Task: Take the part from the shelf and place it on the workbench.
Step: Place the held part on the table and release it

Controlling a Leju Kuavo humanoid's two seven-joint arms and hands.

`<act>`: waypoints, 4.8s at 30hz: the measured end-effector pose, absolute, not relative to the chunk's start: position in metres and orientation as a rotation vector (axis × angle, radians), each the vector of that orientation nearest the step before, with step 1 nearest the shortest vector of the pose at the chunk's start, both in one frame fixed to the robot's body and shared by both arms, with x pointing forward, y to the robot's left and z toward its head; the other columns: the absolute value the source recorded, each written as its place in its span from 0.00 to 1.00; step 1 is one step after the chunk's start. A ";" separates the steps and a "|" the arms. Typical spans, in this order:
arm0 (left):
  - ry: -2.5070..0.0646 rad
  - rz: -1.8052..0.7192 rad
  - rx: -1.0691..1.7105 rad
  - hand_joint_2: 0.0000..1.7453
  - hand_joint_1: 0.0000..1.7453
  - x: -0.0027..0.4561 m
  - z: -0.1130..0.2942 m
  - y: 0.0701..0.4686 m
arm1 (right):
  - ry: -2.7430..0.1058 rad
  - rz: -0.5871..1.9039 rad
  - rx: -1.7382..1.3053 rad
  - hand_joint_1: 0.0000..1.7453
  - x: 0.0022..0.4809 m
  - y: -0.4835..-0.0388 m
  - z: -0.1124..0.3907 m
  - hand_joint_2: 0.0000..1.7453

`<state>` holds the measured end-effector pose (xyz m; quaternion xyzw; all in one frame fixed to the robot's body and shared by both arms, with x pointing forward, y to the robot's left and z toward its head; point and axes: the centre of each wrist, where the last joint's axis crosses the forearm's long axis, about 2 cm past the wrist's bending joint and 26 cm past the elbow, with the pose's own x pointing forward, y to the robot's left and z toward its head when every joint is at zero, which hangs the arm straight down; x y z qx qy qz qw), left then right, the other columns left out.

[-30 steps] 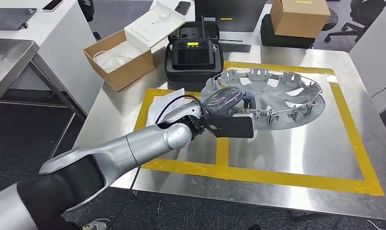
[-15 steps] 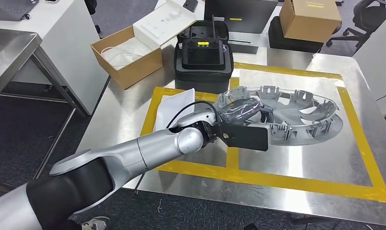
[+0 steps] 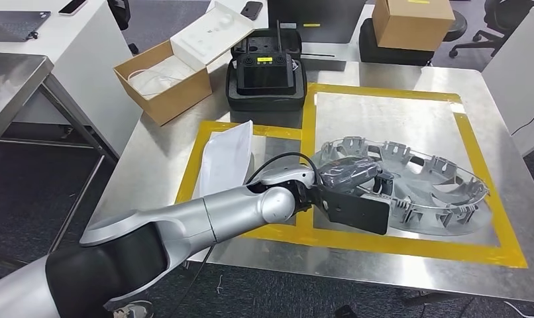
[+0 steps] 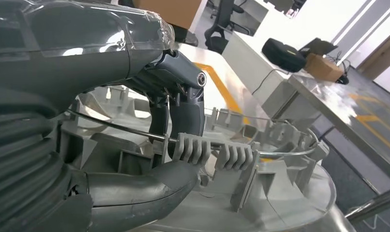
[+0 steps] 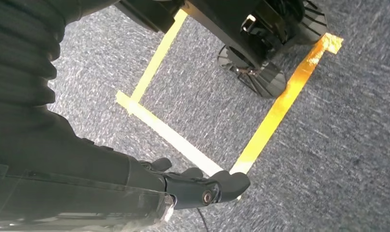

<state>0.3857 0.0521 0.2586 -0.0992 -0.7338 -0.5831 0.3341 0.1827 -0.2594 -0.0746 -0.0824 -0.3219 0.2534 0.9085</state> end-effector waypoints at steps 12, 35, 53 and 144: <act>-1.908 -1.525 -0.238 1.00 1.00 0.387 0.259 0.046 | -0.665 0.516 -0.168 0.00 0.183 -0.257 -0.074 1.00; -1.949 -1.365 0.047 1.00 0.00 0.405 0.265 0.063 | -0.634 0.506 -0.170 0.00 0.173 -0.263 -0.079 1.00; -2.096 -1.128 0.001 1.00 0.00 0.406 0.265 0.075 | -0.622 0.499 -0.166 0.00 0.165 -0.263 -0.081 1.00; -2.267 0.068 1.184 0.00 0.00 0.173 0.192 0.277 | -0.606 -0.189 -0.472 0.00 0.081 -0.340 -0.102 0.00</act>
